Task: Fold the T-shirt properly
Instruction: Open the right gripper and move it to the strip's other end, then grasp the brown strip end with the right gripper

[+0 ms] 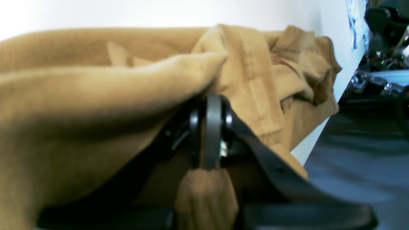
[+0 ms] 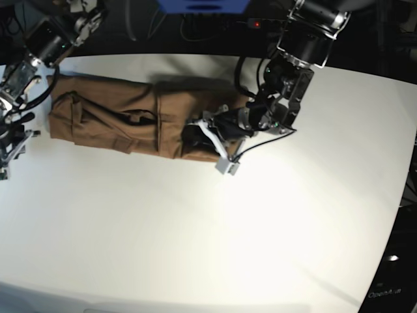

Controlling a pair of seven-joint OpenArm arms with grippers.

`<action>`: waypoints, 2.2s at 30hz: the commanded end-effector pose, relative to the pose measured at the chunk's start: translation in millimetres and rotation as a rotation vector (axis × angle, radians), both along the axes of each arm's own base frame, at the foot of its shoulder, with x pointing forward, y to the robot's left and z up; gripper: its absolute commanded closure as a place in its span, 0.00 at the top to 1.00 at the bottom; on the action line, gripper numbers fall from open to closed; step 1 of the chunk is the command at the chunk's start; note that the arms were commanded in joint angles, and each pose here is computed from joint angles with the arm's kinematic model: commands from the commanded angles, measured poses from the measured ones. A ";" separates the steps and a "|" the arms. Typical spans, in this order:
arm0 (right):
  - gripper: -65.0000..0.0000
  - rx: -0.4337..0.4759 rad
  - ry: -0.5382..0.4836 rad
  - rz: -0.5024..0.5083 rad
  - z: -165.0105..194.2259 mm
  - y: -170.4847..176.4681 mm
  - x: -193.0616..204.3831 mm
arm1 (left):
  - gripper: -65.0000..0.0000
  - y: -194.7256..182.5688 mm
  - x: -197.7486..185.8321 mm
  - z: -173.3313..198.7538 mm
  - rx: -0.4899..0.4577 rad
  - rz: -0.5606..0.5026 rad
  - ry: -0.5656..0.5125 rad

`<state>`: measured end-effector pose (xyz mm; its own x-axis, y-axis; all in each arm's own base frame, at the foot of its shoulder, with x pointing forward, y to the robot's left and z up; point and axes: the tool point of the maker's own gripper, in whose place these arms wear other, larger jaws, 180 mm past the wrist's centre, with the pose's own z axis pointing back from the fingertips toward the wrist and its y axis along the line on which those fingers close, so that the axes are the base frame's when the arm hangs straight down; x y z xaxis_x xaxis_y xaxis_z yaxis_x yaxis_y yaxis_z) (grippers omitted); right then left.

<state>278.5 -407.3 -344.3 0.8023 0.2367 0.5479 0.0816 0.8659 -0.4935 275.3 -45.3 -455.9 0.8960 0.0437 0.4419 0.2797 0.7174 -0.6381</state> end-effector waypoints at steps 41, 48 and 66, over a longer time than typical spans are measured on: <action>0.72 0.865 0.114 0.017 -56.1 96.4 -31.6 | 0.06 80.5 -9.5 -39.1 0.236 0.076 0.118; 0.71 0.898 0.127 0.030 -63.8 114.0 -31.2 | 0.06 80.2 -9.5 -38.7 0.235 0.076 0.118; 0.08 0.938 0.171 0.067 -76.5 144.0 -34.5 | 0.06 79.8 -8.9 -38.1 0.232 0.080 0.118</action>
